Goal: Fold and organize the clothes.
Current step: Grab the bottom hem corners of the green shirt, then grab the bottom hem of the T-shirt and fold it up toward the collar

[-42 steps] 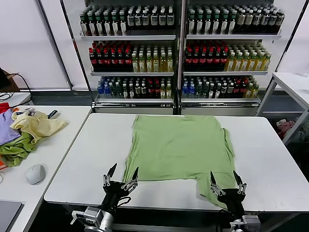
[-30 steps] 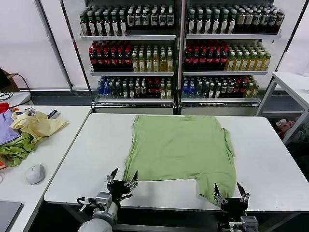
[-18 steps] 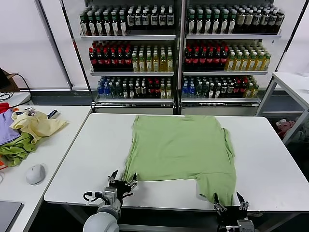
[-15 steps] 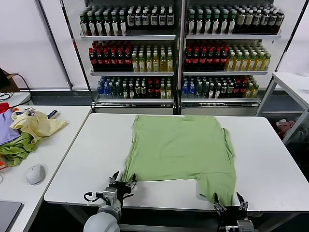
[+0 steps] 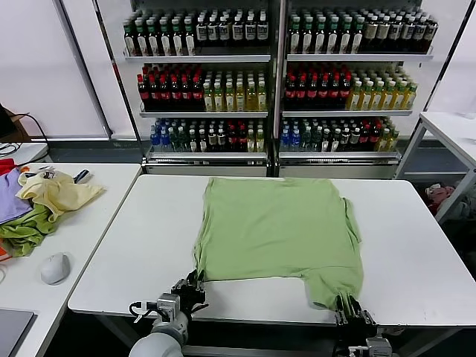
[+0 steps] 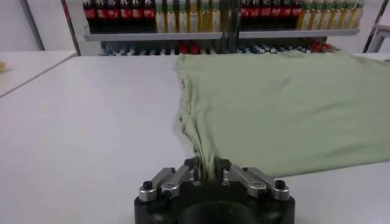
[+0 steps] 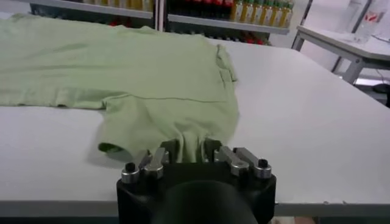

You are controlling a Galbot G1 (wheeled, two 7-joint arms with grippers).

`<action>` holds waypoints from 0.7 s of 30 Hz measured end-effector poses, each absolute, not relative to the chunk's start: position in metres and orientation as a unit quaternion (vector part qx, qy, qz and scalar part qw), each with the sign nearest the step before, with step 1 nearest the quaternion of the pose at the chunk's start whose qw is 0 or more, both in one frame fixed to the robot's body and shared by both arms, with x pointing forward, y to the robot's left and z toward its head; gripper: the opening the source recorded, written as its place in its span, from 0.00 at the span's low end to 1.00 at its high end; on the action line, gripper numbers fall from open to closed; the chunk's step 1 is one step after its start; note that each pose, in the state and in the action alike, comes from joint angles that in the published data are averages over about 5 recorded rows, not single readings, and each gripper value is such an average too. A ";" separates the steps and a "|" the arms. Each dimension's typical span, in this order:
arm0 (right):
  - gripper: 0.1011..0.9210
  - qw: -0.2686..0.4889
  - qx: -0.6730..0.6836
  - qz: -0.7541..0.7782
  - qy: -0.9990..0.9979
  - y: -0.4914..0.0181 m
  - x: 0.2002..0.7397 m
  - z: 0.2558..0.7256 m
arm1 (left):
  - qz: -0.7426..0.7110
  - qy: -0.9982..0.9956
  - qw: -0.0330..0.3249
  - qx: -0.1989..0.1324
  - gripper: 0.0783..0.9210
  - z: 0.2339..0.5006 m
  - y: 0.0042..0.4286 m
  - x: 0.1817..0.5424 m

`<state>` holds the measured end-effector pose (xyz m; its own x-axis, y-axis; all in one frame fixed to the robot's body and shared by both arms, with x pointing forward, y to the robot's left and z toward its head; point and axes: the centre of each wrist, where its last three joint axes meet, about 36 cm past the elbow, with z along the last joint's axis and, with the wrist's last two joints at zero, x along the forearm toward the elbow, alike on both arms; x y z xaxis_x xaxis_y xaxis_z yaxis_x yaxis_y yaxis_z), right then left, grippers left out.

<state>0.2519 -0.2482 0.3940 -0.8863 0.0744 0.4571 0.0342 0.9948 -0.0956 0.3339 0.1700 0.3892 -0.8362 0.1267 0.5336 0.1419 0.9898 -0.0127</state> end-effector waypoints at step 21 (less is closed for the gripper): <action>0.03 0.116 0.013 0.045 -0.992 -0.271 0.299 0.415 | 0.045 -0.979 0.179 -0.088 0.03 0.419 0.176 0.350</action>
